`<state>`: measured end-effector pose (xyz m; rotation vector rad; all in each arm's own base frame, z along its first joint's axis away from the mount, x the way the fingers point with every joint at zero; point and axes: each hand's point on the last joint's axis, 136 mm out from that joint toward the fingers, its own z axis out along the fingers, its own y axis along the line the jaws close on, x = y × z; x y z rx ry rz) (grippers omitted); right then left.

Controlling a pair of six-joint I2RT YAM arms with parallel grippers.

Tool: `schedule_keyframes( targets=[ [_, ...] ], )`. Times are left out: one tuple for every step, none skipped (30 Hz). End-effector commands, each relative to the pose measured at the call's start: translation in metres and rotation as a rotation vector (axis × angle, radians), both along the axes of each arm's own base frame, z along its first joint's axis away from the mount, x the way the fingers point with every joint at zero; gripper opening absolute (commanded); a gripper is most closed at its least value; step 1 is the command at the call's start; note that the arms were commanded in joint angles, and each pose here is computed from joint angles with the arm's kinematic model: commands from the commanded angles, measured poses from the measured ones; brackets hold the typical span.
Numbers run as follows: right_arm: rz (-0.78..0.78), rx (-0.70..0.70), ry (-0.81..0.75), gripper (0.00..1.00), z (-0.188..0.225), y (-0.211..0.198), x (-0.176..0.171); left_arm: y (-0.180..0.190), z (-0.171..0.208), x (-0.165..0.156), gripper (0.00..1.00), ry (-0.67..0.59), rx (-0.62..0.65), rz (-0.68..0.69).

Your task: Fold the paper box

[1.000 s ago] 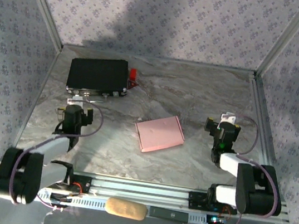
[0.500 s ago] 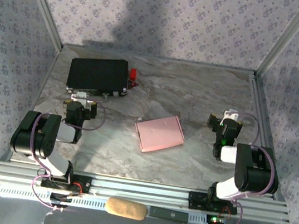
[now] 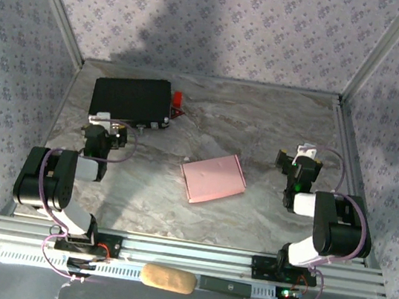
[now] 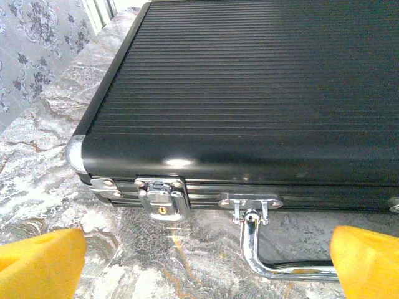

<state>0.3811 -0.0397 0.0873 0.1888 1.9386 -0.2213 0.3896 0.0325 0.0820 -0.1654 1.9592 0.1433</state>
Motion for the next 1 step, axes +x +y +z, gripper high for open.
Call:
schedule_keyframes(
  targets=[
    [-0.012, -0.027, 0.003, 0.99, 0.001, -0.0028, 0.0024, -0.0021, 0.009, 0.0035, 1.0, -0.03, -0.021, -0.009]
  ],
)
